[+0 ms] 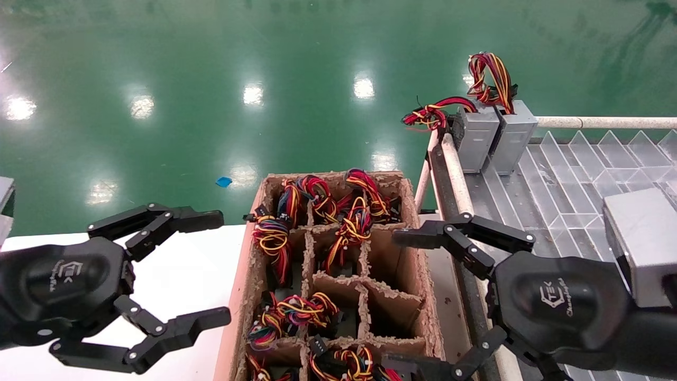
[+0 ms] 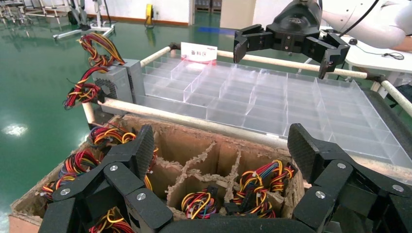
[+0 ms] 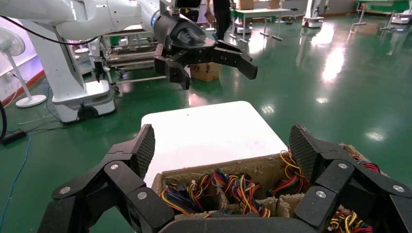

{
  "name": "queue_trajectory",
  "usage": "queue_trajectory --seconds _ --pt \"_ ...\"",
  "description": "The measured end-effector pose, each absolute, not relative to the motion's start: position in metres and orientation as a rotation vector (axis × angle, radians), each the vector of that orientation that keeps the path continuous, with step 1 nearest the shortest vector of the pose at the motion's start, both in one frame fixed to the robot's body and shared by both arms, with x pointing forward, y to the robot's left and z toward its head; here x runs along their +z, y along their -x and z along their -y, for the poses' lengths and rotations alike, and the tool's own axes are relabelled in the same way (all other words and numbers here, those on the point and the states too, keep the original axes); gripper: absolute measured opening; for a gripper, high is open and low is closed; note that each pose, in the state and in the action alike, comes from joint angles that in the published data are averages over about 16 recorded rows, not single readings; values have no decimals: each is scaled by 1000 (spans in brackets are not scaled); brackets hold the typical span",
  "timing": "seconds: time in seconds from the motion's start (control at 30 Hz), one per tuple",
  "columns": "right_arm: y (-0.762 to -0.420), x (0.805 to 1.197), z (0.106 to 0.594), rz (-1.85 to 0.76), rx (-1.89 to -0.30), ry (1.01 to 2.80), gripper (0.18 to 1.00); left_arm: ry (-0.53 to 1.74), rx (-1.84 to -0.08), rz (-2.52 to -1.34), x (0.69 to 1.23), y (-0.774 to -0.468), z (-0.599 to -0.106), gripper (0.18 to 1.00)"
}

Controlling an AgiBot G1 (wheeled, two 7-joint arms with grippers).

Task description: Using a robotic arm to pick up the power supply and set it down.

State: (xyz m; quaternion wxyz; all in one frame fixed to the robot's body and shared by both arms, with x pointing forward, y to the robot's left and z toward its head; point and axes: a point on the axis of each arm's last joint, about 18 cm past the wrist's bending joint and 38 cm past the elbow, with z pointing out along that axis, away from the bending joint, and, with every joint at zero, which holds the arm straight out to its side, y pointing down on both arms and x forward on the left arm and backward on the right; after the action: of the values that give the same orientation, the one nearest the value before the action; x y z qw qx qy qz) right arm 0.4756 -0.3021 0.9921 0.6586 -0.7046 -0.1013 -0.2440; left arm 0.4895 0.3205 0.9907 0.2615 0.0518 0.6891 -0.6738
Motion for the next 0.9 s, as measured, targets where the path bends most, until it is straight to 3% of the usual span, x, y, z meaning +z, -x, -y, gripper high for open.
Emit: queue_trajectory --seconds 0.9 --pt "-479 991 302 219 -560 1597 1000 -140 -1824 -1865 991 -490 -321 989"
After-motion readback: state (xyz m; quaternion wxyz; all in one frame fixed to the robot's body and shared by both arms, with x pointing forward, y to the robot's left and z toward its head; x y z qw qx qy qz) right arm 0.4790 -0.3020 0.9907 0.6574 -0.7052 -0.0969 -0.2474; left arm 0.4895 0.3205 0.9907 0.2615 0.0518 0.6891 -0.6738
